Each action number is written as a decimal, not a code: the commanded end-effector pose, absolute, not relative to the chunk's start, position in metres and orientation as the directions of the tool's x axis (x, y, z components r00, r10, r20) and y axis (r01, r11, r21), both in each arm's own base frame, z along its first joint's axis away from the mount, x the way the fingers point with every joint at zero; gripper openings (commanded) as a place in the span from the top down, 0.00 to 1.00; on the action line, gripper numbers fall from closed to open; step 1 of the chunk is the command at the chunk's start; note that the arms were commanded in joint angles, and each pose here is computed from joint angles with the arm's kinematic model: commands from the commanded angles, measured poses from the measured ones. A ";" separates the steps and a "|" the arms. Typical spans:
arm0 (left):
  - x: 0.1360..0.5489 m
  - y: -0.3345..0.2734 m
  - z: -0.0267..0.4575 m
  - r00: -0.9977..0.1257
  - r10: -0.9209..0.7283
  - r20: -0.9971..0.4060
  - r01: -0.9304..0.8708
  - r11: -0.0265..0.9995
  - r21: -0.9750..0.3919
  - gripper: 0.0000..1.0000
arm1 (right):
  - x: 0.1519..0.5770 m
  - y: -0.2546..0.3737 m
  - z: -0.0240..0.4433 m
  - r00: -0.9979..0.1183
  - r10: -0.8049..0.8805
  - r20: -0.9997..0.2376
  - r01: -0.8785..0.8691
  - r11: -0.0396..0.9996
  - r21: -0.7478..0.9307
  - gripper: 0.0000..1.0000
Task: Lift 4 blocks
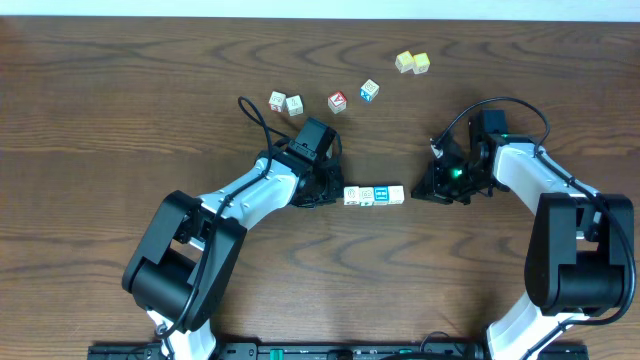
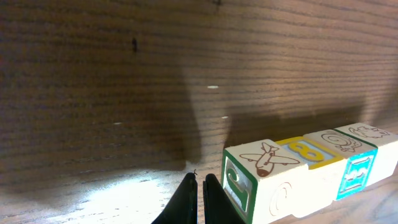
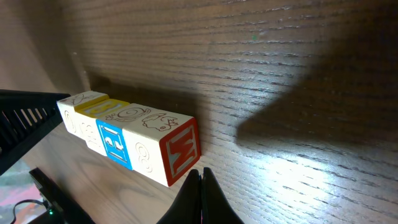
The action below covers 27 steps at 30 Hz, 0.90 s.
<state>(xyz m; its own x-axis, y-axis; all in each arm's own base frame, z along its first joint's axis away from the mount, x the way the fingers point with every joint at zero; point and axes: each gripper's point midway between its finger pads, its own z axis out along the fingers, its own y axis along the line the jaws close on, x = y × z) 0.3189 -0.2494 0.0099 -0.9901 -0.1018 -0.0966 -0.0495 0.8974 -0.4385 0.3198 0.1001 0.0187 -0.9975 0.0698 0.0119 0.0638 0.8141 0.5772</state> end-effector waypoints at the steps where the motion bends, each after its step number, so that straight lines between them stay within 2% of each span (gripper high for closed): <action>1: 0.315 -0.254 0.010 -0.993 -0.098 -0.070 -0.055 0.887 -0.459 0.93 | 0.325 0.103 0.023 -0.998 0.054 -0.012 0.037 0.802 0.596 0.99; 27: 0.308 -0.257 0.010 -0.997 -0.057 -0.055 -0.025 0.880 -0.474 0.93 | 0.325 0.121 0.022 -0.999 0.000 -0.042 -0.025 0.806 0.591 0.99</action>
